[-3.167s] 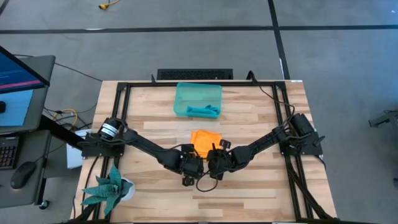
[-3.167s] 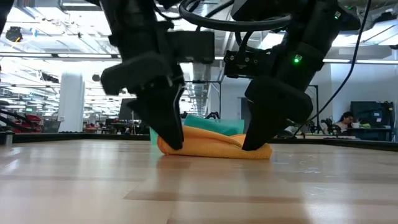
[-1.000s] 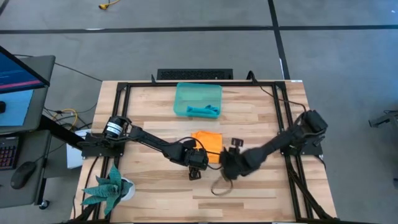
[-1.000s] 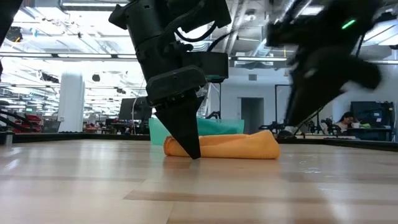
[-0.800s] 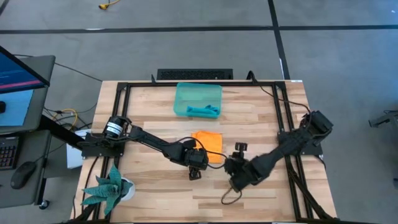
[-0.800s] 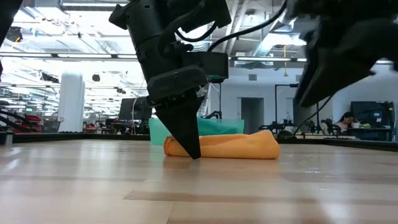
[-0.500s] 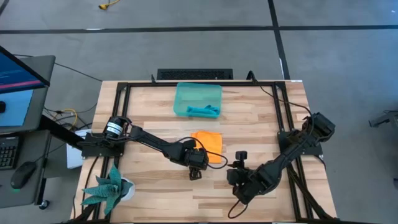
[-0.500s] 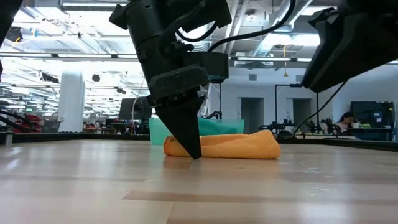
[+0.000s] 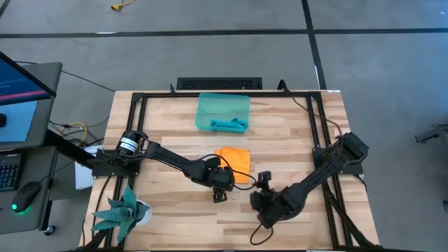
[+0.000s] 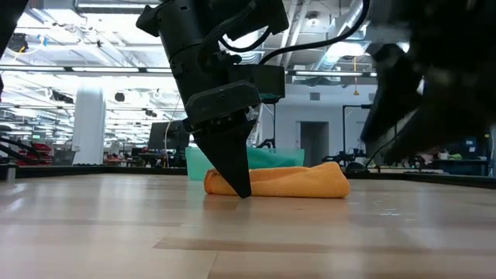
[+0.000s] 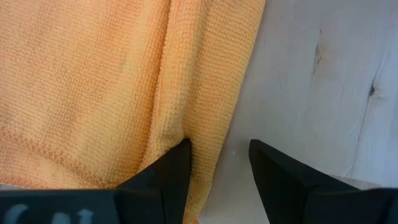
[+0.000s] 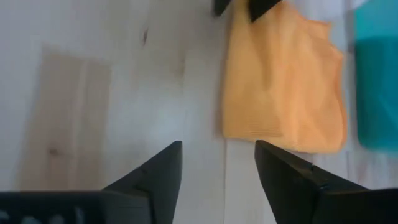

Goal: Roll microfiber towels into tight, uniform cylinder then place into a basket
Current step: Roll the yellow microfiber cloth

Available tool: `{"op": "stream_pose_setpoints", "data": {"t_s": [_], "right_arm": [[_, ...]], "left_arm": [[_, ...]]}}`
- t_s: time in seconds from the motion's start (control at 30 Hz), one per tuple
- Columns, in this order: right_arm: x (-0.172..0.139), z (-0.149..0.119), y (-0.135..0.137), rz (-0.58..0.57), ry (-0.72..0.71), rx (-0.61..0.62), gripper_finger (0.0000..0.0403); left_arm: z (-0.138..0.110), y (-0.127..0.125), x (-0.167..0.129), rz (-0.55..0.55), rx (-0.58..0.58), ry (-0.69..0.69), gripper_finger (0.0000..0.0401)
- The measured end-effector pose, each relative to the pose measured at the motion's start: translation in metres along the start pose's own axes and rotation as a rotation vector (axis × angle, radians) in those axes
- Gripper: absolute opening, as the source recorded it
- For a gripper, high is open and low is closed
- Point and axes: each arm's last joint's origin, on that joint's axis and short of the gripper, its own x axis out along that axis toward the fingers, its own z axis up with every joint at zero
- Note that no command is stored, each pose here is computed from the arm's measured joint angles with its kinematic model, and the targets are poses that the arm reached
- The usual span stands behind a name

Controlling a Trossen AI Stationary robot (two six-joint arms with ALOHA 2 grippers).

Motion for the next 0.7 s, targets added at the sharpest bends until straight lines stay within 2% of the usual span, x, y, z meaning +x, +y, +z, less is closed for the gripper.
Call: {"op": "stream_pose_setpoints", "data": {"t_s": [0.23, 0.47, 0.6, 0.7], "right_arm": [[0.04, 0.002, 0.011, -0.019, 0.031, -0.145, 0.023], [0.04, 0.017, 0.009, -0.025, 0.038, -0.142, 0.022], [0.04, 0.02, 0.003, -0.099, 0.02, -0.124, 0.0215], [0.048, 0.016, -0.004, -0.106, 0.055, -0.098, 0.0215]], "left_arm": [[0.0, 0.0, 0.0, 0.0, 0.0, 0.001, 0.0158], [0.0, 0.0, 0.0, 0.001, 0.001, 0.001, 0.0158], [0.0, 0.0, 0.0, 0.001, 0.001, 0.001, 0.0158], [0.0, 0.0, 0.0, 0.001, 0.001, 0.001, 0.0158]]}}
